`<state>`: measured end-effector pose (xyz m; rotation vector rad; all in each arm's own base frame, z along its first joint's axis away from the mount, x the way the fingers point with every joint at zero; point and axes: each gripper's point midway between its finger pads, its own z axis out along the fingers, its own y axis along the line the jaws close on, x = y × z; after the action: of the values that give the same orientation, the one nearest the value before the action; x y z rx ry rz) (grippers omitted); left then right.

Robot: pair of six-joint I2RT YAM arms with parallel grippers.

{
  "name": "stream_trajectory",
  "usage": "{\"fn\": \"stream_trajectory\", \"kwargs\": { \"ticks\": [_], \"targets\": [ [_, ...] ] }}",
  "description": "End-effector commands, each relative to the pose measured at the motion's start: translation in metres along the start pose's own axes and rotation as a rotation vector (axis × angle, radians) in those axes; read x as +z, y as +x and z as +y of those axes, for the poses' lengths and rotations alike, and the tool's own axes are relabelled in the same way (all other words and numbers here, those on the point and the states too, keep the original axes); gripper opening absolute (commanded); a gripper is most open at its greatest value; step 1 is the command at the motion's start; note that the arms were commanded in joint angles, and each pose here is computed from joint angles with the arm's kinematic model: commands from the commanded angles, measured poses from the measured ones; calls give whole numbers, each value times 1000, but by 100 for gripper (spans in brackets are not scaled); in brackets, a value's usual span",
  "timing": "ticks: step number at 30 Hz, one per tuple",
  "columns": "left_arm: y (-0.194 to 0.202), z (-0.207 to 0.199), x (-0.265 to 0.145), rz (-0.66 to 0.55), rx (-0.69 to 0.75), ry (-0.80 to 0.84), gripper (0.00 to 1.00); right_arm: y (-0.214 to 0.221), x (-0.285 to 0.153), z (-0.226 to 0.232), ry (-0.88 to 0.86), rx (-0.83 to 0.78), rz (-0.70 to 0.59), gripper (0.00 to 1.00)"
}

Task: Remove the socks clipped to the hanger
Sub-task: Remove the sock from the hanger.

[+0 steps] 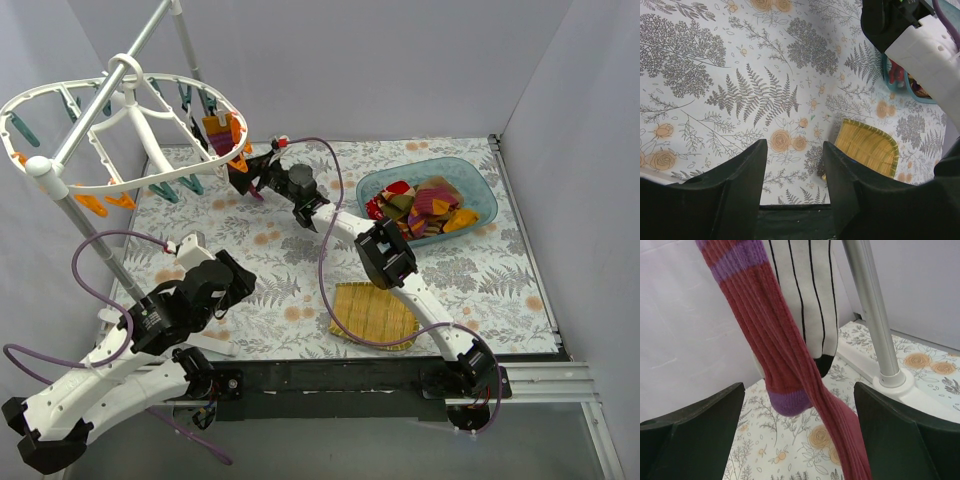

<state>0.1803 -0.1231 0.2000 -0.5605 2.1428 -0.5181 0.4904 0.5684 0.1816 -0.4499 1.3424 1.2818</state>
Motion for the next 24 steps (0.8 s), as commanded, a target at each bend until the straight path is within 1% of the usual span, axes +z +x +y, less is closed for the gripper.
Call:
{"fn": "stream_trajectory", "kwargs": {
  "ticks": [1, 2, 4, 5, 6, 8, 9, 10, 11, 12, 13, 14, 15, 16, 17, 18, 19, 20, 21, 24],
  "targets": [
    [-7, -1, -5, -18, -14, -1, 47, -38, 8, 4, 1, -34, -160, 97],
    [-6, -1, -3, -17, -11, -5, 47, -41, 8, 3, 0, -34, -170, 95],
    [-7, -3, -3, -17, -10, 0, 47, -43, 7, 1, 10, -30, -183, 80],
    [-7, -4, -3, -16, -7, -1, 47, -43, 8, 2, 11, -25, -186, 71],
    [-8, -5, -3, -17, -7, 1, 47, -47, 8, 1, 20, -24, -195, 54],
    [-8, -7, -3, -20, -8, 3, 47, -48, 8, 1, 27, -21, -199, 39],
    [-9, -8, -3, -21, -9, 8, 46, -55, 8, 5, 20, -24, -208, 23],
    [-9, -8, -3, -22, -11, 10, 47, -49, 5, 3, 24, -20, -191, 18],
    [-9, -8, -3, -23, -12, 13, 46, -50, 4, 5, 22, -22, -190, 8],
    [-8, -8, -2, -23, -14, 16, 46, -67, 4, 16, 1, -38, -212, 1],
    [-8, -8, -2, -23, -14, 16, 46, -67, 1, 18, 1, -41, -204, 1],
    [-9, -8, -2, -25, -14, 18, 46, -56, -6, 14, 15, -36, -173, 1],
    [-9, -9, -2, -27, -15, 21, 46, -76, -8, 29, -15, -56, -196, 1],
    [-10, -8, -2, -33, -14, 20, 46, -81, -11, 35, -23, -64, -196, 1],
    [-11, -9, -2, -39, -7, 27, 46, -68, -19, 31, -11, -59, -160, 1],
    [-12, -9, -2, -42, -4, 28, 46, -88, -21, 46, -34, -71, -177, 1],
    [-14, -9, -3, -52, -7, 31, 46, -96, -25, 53, -49, -82, -185, 1],
    [-16, -10, -4, -60, -7, 39, 46, -85, -32, 53, -46, -78, -150, 1],
    [-18, -10, -4, -68, 1, 42, 46, -101, -34, 68, -77, -92, -159, 1],
    [-24, -12, -7, -93, 1, 55, 46, -108, -51, 86, -96, -115, -130, 1]
  ]
}}
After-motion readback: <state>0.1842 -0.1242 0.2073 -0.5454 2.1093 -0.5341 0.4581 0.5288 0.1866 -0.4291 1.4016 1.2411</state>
